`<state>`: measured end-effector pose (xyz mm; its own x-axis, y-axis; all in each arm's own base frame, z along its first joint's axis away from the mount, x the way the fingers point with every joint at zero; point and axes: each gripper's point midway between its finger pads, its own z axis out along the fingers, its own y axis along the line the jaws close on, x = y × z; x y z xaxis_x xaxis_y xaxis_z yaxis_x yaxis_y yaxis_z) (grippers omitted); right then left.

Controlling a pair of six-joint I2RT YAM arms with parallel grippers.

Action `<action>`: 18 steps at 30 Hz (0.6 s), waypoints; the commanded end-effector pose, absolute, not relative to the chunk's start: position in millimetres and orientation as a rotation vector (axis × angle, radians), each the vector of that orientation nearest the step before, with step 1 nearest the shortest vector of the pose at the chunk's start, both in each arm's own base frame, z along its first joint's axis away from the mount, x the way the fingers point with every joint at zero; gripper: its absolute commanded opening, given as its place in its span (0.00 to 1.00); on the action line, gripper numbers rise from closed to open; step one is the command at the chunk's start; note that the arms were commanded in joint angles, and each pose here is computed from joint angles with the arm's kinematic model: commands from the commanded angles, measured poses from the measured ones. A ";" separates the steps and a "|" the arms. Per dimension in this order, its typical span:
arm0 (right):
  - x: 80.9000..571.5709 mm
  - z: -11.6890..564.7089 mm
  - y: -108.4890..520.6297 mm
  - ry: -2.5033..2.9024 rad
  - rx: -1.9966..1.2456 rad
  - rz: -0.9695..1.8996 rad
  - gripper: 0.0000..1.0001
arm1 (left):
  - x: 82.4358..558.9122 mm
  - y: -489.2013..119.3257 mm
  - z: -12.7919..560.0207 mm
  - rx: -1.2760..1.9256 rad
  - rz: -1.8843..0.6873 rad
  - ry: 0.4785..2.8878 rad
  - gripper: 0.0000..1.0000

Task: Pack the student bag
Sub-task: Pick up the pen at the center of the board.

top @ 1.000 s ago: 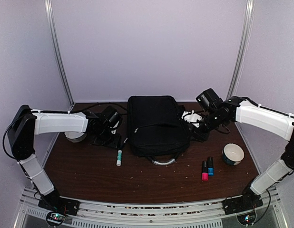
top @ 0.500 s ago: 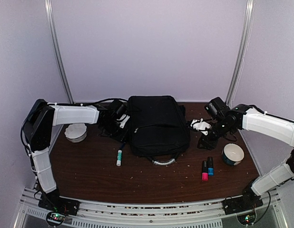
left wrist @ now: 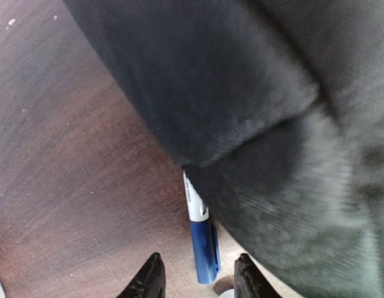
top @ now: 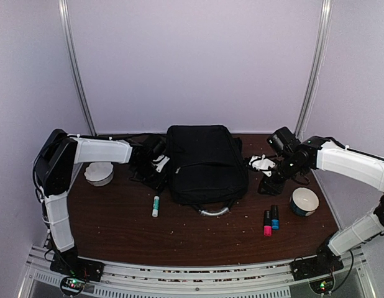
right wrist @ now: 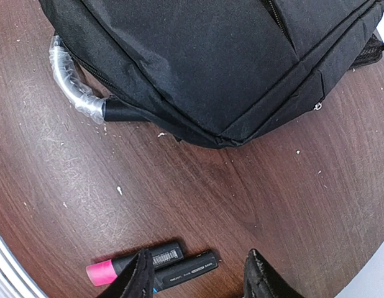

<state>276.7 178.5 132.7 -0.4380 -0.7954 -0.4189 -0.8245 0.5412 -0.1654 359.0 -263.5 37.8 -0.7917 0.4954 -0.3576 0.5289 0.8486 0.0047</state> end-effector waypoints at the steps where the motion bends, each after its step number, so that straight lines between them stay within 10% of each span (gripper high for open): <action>1: 284.3 142.3 181.4 2.307 -1.283 0.089 0.50 | 357.9 -261.9 26.3 0.795 -0.140 2.705 0.38; 18: 286.0 143.3 187.0 2.312 -1.292 0.120 0.50 | 347.8 -249.6 11.6 0.797 -0.084 2.755 0.27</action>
<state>279.6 180.8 133.4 -0.4372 -0.7937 -0.4230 -0.8242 0.5418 -0.1647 354.8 -261.2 18.6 -0.7985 0.5139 -0.3134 0.5394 0.8421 0.0067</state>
